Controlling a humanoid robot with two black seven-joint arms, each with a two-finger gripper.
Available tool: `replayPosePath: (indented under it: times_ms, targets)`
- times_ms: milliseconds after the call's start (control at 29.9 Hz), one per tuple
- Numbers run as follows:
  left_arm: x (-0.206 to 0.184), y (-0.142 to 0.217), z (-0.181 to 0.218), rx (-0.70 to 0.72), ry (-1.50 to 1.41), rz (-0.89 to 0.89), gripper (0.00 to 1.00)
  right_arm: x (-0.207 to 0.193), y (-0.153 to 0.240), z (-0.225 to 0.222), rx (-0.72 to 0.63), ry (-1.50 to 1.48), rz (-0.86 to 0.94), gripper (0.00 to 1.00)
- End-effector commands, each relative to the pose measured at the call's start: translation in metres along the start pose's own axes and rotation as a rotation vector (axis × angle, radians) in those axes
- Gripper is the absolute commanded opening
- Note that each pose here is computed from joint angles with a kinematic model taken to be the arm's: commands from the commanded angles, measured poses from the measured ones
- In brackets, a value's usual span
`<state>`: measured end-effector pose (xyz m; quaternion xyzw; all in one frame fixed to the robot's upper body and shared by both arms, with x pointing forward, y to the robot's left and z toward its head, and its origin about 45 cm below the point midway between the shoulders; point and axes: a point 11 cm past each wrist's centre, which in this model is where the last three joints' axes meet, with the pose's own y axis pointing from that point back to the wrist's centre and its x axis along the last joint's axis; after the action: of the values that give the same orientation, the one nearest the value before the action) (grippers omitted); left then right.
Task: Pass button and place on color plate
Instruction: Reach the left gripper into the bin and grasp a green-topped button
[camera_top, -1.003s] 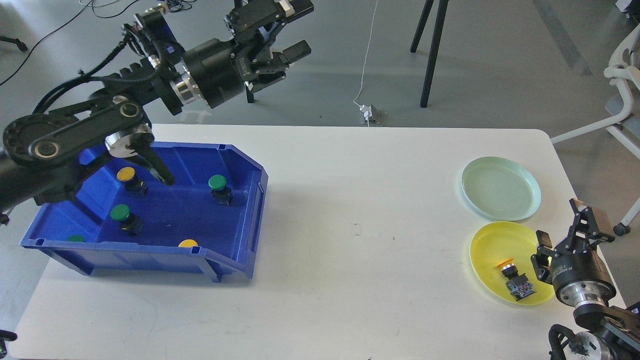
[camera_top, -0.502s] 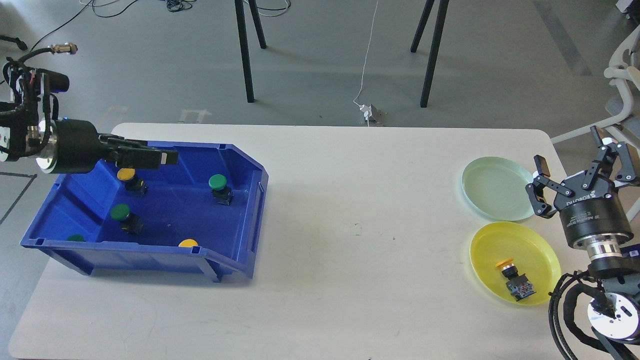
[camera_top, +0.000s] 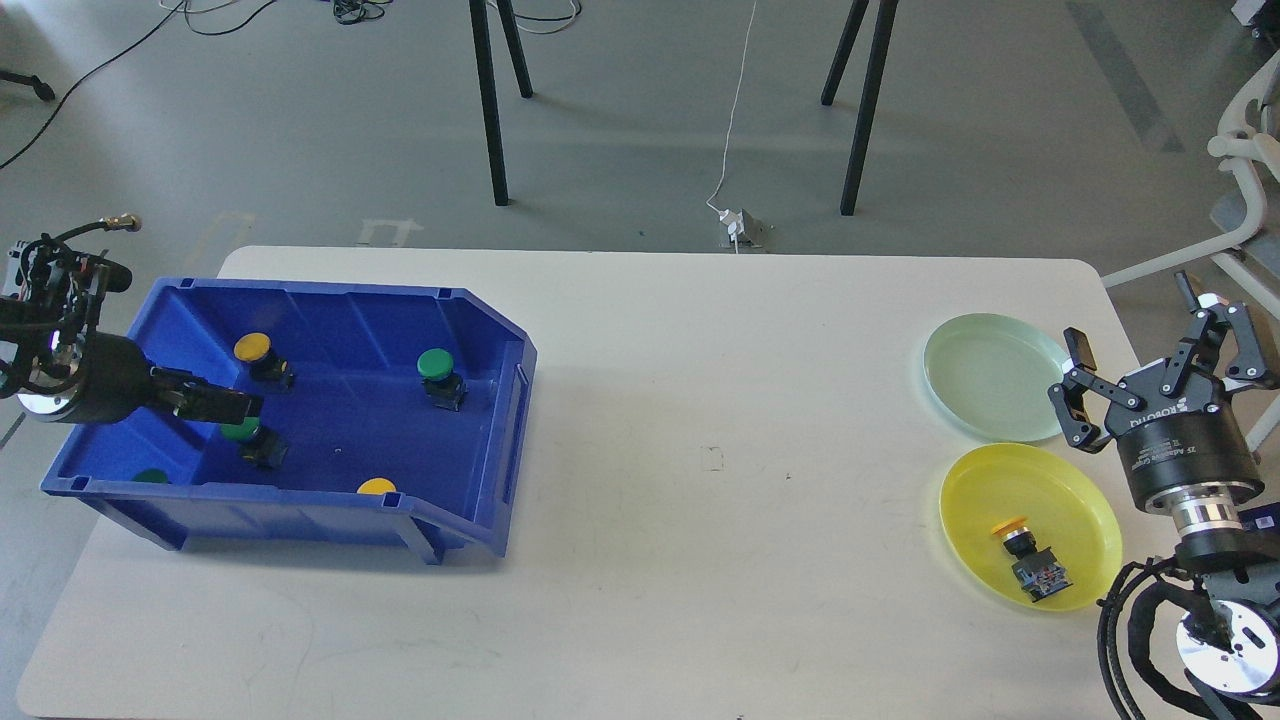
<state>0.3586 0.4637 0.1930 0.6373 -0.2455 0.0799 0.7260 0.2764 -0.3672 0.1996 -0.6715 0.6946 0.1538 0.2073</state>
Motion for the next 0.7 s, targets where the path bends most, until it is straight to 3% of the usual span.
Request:
replayPosePath:
  times_ms: [0, 669]
  targets:
    - [0.001, -0.006, 0.005, -0.010, -0.005, -0.004, 0.97, 0.000, 0.000, 0.000, 0.000, 0.000, 0.000, 0.97]
    - [-0.020, -0.033, 0.003, 0.005, 0.024, -0.031, 0.97, 0.002, 0.002, 0.001, -0.004, 0.001, 0.006, 0.97]
